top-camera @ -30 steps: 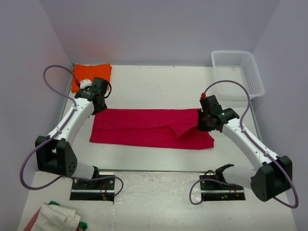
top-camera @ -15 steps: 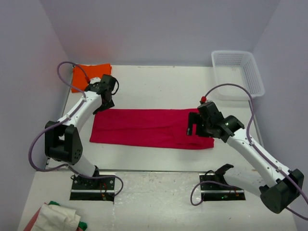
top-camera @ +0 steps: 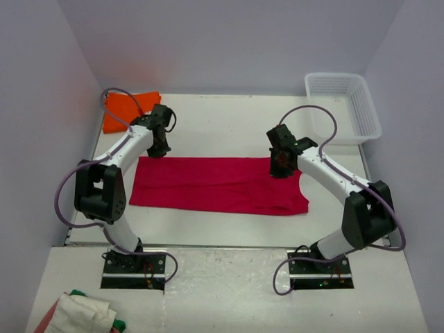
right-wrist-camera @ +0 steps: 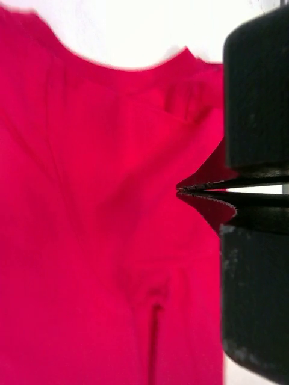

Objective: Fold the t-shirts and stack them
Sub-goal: Fold the other side of the tshirt into a rectangle

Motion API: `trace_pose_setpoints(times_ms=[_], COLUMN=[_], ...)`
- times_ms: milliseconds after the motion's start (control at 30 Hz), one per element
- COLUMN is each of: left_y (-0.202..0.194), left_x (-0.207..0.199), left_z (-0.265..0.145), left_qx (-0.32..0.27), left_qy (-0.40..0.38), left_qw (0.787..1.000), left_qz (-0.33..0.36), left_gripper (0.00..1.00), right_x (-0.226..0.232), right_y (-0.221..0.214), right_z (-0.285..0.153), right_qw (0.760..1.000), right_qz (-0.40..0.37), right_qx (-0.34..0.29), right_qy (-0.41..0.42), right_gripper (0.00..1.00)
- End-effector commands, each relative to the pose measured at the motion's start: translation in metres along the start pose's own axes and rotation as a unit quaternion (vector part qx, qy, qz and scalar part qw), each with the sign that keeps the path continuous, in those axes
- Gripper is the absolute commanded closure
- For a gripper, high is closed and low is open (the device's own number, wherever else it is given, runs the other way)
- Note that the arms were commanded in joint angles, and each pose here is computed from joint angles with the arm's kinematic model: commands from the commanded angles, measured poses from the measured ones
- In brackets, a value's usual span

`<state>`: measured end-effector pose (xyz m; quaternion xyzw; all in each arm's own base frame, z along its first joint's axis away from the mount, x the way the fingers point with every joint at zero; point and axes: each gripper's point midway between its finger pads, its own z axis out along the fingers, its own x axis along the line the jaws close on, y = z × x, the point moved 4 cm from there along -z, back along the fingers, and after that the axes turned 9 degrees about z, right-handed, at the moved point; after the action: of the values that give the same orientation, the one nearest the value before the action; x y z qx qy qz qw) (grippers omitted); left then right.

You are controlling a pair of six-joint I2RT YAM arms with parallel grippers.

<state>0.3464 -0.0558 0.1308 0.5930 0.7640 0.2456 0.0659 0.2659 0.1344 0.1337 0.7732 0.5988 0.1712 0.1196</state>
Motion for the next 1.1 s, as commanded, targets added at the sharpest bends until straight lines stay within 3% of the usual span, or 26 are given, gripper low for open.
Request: trace_pose_setpoints(times_ms=[0,33,100,167,467,867,1067], left_y=[0.022,0.021,0.011,0.003,-0.017,-0.022,-0.023], left_x=[-0.050,-0.069,-0.087,-0.095,-0.083,-0.052,-0.034], left_z=[-0.024,-0.030,-0.037,-0.031,0.024,0.054,0.064], left_qx=[-0.045,-0.051,-0.050,-0.042,0.051,0.096,0.108], left_qy=[-0.169,-0.229,-0.257,-0.257,-0.131,-0.052,-0.017], left_qw=[0.983,0.970,0.960,0.957,0.981,0.991,0.992], left_qz=[0.052,0.067,0.101,0.124,0.131,0.082,0.069], left_gripper=[1.00,1.00,1.00,1.00,1.00,1.00,1.00], right_x=[-0.024,-0.035,-0.039,-0.039,-0.026,-0.021,-0.008], right_y=[0.038,0.046,0.055,0.053,0.043,0.030,0.047], right_z=[0.010,0.015,0.017,0.022,0.048,0.083,0.093], right_qw=[0.998,0.998,0.998,0.999,0.999,0.993,0.990], right_qz=[0.028,0.041,0.038,0.033,0.037,0.019,0.006], right_qx=[-0.036,-0.031,-0.022,-0.011,0.039,0.114,0.139], right_qy=[-0.038,-0.042,-0.038,-0.042,-0.008,-0.018,-0.017], right_gripper=[1.00,1.00,0.93,1.00,1.00,1.00,1.00])
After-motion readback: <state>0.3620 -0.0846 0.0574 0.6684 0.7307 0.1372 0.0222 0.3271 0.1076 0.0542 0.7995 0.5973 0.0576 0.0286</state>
